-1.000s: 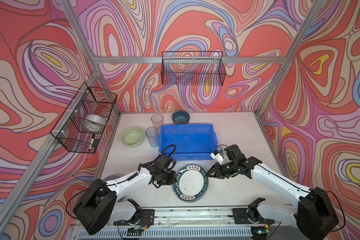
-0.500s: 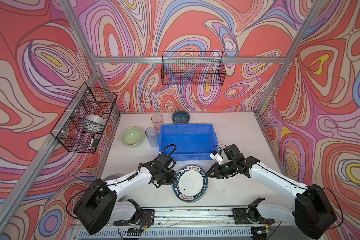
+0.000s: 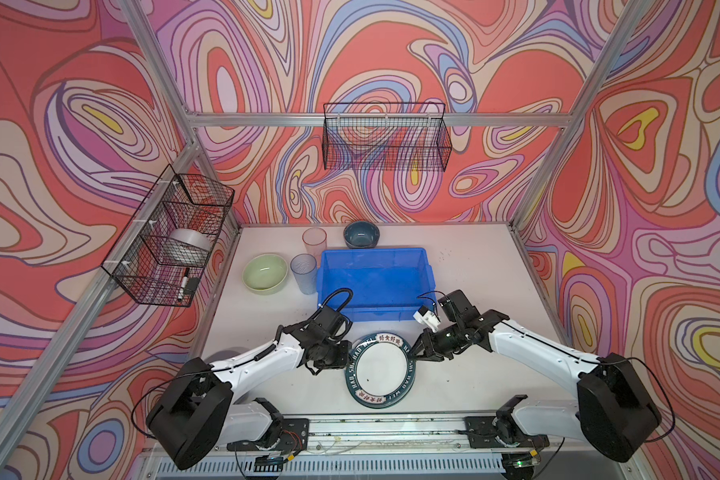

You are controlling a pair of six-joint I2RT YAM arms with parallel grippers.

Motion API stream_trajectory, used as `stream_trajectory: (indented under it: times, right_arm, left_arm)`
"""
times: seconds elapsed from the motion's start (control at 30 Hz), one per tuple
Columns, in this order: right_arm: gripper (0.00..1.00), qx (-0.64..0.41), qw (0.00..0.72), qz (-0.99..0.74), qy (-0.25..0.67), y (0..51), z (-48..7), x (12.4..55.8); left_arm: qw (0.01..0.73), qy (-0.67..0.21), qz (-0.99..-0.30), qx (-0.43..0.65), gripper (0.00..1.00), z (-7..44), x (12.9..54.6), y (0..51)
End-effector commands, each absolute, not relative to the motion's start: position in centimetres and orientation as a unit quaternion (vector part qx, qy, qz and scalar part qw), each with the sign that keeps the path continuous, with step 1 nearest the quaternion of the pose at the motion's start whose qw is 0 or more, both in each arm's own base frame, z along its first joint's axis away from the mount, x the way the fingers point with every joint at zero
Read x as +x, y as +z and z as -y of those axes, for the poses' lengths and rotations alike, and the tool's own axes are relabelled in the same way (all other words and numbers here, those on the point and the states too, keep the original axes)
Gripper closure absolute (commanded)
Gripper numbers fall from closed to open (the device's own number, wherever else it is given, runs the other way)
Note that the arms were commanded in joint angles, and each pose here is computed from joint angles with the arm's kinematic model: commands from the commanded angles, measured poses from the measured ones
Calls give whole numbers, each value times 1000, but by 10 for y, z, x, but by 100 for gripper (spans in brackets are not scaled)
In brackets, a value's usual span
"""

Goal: Place the mixed dishes into the plastic bin

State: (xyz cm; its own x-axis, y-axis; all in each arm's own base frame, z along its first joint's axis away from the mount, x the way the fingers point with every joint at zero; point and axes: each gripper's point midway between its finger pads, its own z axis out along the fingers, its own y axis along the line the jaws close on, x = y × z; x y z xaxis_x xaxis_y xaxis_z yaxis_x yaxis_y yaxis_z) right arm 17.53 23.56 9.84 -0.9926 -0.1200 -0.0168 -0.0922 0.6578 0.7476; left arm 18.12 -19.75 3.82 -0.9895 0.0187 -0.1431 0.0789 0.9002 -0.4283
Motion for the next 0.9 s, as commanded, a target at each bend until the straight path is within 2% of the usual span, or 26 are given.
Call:
stream_trajectory:
  times: [0.0,0.1,0.2,0.43,0.67,0.87]
  right_arm:
    - [82,84,-4,910,-407,102,-244,185]
    - [87,85,-21,917,-388,98,-242,195]
    - [90,88,-34,921,-378,94,-243,205]
    - [91,88,-44,927,-361,79,-245,218]
    - [80,114,-54,940,-318,76,-246,220]
    - [65,125,-69,957,-254,79,-237,222]
  left_arm:
    - [46,-210,-976,27,100,196,175,33]
    - [47,-213,-976,29,100,198,176,37]
    - [44,-214,-975,29,94,198,175,39]
    - [45,-212,-976,19,91,191,168,41]
    - [52,-207,-977,8,88,187,169,42]
    - [65,-189,-980,-3,99,178,171,38]
